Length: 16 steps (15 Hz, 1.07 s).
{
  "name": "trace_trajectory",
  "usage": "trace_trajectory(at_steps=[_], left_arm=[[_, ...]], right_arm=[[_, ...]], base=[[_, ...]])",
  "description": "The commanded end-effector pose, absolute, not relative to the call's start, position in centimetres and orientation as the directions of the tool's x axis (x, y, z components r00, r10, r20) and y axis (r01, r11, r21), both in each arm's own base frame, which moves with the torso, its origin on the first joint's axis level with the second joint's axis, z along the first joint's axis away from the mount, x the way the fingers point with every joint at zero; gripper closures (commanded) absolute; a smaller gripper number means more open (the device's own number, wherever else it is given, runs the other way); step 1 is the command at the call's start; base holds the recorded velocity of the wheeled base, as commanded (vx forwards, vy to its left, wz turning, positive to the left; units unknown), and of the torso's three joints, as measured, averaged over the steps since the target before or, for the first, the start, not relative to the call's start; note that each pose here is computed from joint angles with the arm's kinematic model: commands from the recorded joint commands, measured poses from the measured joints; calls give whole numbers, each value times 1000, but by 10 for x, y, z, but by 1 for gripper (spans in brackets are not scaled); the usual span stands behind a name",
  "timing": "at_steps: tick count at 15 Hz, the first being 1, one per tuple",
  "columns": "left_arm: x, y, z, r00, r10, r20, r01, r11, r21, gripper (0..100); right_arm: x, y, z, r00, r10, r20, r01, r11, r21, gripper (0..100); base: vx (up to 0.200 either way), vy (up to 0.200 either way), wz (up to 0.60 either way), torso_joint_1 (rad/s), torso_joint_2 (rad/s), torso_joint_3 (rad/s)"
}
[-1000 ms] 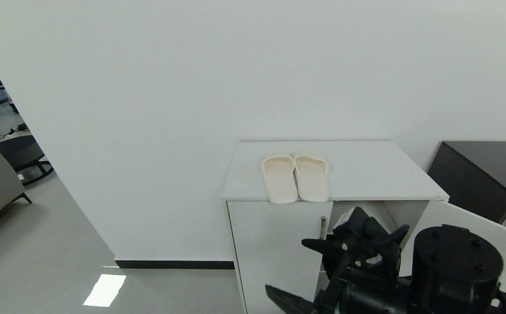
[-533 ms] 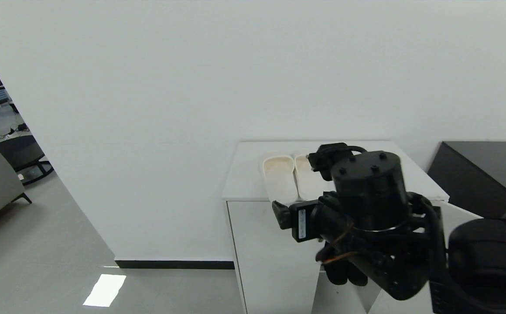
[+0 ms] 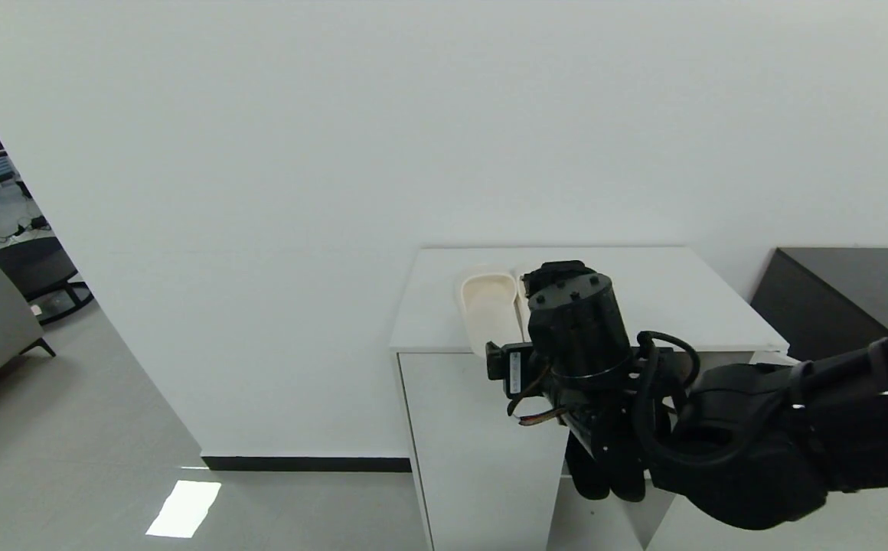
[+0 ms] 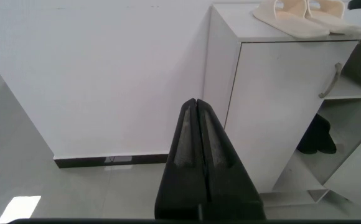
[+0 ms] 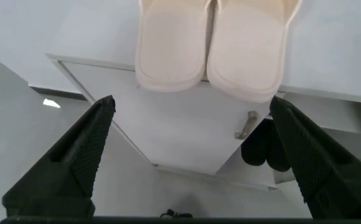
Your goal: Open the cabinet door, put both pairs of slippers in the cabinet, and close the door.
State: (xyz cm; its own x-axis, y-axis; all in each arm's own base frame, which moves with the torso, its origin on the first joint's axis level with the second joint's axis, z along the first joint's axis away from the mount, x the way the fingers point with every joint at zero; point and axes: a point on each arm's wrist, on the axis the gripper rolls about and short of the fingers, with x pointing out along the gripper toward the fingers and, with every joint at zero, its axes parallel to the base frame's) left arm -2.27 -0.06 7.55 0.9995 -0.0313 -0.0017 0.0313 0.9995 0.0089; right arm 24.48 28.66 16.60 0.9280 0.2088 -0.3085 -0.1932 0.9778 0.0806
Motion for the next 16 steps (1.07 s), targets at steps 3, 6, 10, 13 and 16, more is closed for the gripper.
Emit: trace_trajectory(at_steps=[3, 6, 10, 13, 16], left_arm=[[-23, -1, 76, 1000, -31, -3, 31, 999, 9, 100], [-23, -1, 76, 1000, -31, -3, 31, 1000, 3, 100], [-23, -1, 76, 1000, -29, -3, 29, 1000, -11, 100], [-23, -1, 76, 1000, -29, -3, 29, 1000, -11, 100], [-23, -1, 76, 1000, -29, -3, 29, 1000, -11, 100]], right_arm=[[265, 287, 147, 932, 168, -321, -162, 986, 47, 0], [287, 287, 141, 940, 144, -310, -137, 990, 44, 0], [315, 293, 131, 941, 141, -307, -139, 990, 31, 0], [334, 301, 128, 947, 143, -288, -142, 990, 24, 0], [346, 312, 125, 952, 152, -267, -154, 988, 12, 0]], base=[[200, 0, 0, 4, -2, 4], [200, 0, 0, 10, 1, -6], [50, 0, 0, 2, 1, -2], [0, 0, 0, 0, 0, 0], [0, 0, 0, 0, 0, 0]])
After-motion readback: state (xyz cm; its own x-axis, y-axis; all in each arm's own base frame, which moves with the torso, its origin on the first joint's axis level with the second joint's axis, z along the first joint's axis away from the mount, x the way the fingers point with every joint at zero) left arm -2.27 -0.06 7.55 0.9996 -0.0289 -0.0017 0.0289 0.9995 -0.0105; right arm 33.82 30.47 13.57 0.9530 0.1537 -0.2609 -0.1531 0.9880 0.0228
